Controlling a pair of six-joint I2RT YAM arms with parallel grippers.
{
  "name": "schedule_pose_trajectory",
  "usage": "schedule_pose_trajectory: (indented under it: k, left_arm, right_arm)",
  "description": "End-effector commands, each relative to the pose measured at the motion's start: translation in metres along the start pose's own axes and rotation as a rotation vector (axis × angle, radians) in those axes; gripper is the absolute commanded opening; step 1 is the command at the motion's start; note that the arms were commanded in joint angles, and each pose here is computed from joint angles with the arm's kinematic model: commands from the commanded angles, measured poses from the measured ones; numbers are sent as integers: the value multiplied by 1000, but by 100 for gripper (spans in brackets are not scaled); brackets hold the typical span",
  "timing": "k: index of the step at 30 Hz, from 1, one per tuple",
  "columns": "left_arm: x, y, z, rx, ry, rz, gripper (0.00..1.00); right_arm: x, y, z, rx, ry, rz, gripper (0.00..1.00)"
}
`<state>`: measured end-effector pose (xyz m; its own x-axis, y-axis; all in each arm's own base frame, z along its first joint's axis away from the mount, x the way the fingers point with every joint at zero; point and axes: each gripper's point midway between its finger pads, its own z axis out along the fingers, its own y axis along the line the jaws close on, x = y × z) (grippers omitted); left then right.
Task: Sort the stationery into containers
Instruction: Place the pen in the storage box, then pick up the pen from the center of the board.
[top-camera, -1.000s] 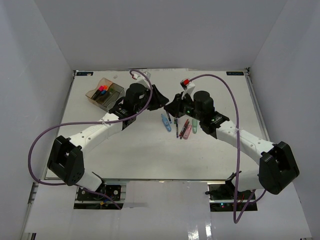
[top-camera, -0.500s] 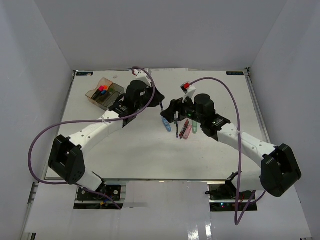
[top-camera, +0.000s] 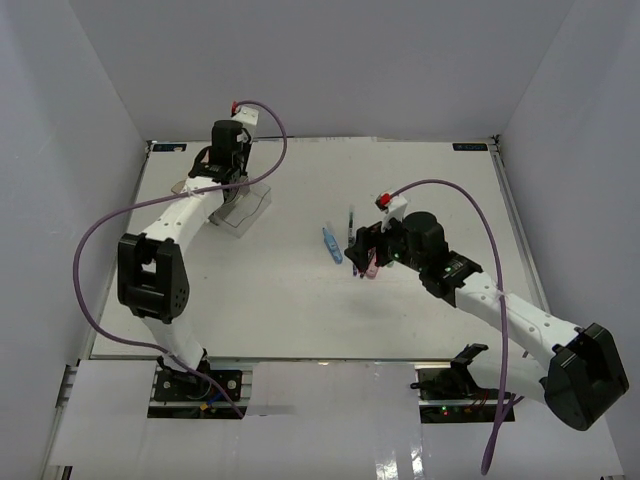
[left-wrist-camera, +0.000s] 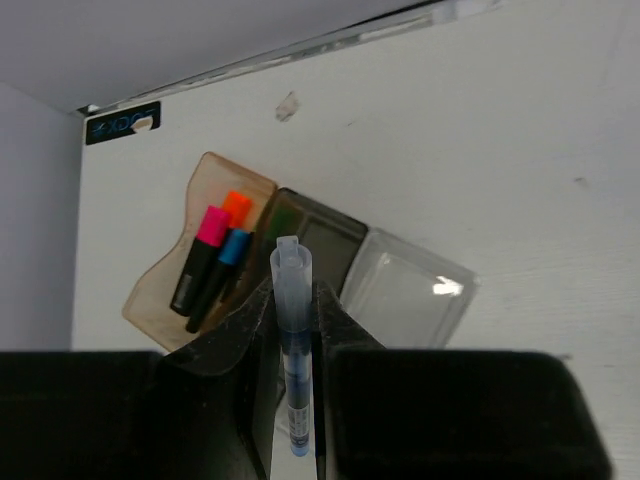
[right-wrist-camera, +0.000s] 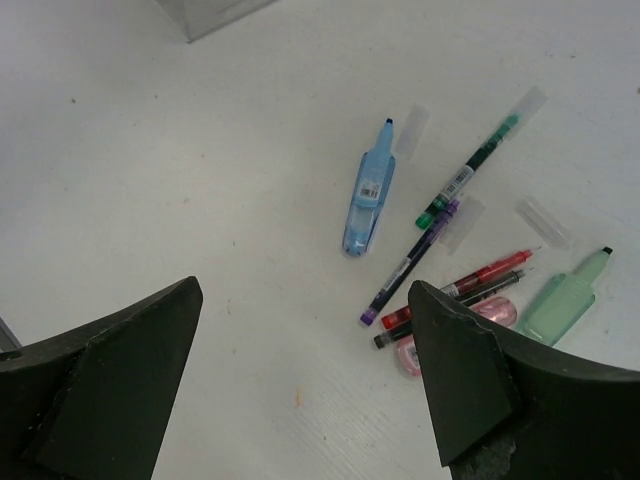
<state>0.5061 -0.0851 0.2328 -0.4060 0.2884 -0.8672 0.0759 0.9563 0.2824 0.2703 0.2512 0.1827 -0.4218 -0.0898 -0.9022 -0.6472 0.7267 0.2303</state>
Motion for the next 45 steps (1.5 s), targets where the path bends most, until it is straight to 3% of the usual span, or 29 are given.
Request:
schedule_pose_trajectory:
  k: [1, 10, 16, 18, 24, 30, 33, 37, 40, 45]
  left_arm:
    - [14, 35, 24, -82, 68, 201, 14]
    - [48, 43, 83, -88, 149, 299, 15]
    - [84, 44, 93, -94, 215, 270, 27]
    - [89, 43, 93, -90, 224, 261, 36]
    - [77, 46, 81, -98, 210, 208, 61]
    - [51, 37, 48, -26, 180, 64, 71]
    - [22, 11, 22, 95, 132, -122, 77]
    - [-7, -65, -24, 355, 113, -485, 82]
    - [-9, -126, -47, 457, 147, -563, 84]
    - [-14, -212, -60, 471, 155, -506, 85]
  right_arm:
    - [3, 0, -7, -11, -8, -28, 90]
    - [23, -3, -11, -14, 24, -53, 90]
    - [25, -4, -12, -9, 25, -49, 90]
    - [26, -5, -12, -1, 25, -49, 90]
    - [18, -5, -19, 7, 10, -48, 90]
    - [10, -8, -29, 39, -16, -56, 90]
    - [5, -10, -33, 56, -33, -56, 90]
    - [9, -14, -40, 90, -18, -30, 90]
    - [11, -20, -44, 126, -22, -16, 90]
    - [18, -23, -48, 140, -16, -3, 91]
